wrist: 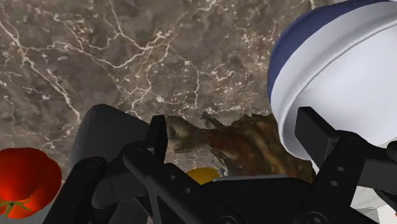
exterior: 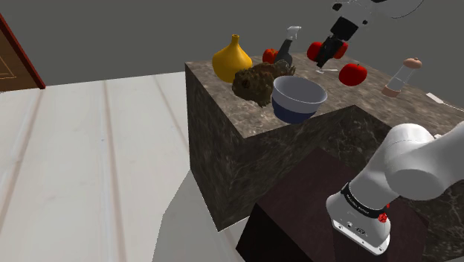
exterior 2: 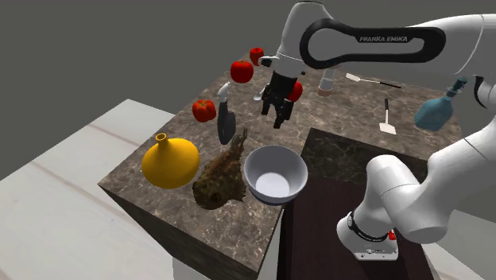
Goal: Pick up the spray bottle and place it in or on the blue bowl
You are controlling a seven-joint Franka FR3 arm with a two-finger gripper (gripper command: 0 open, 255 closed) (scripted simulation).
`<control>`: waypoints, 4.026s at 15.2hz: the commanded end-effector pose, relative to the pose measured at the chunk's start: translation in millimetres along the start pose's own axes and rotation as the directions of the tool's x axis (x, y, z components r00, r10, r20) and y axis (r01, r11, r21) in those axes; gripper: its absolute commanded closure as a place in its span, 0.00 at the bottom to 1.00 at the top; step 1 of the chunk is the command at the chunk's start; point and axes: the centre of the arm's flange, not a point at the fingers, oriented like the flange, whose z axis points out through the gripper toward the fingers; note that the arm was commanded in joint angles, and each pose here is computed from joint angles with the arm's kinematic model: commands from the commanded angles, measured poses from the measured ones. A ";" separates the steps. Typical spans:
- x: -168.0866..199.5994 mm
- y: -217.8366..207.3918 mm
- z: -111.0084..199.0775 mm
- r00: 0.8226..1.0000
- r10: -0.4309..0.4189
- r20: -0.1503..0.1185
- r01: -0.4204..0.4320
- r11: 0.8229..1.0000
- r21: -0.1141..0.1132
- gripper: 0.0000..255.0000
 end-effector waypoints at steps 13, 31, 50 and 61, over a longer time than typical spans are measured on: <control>87.5 178.8 24.9 0.720 -0.658 -0.220 0.689 0.715 0.119 0.00; 90.7 169.3 63.6 0.720 -0.658 -0.220 0.689 0.715 0.119 1.00; 109.9 160.6 3.9 0.720 -0.658 -0.220 0.689 0.715 0.119 1.00; 127.5 152.7 -50.9 0.720 -0.658 -0.220 0.689 0.715 0.119 1.00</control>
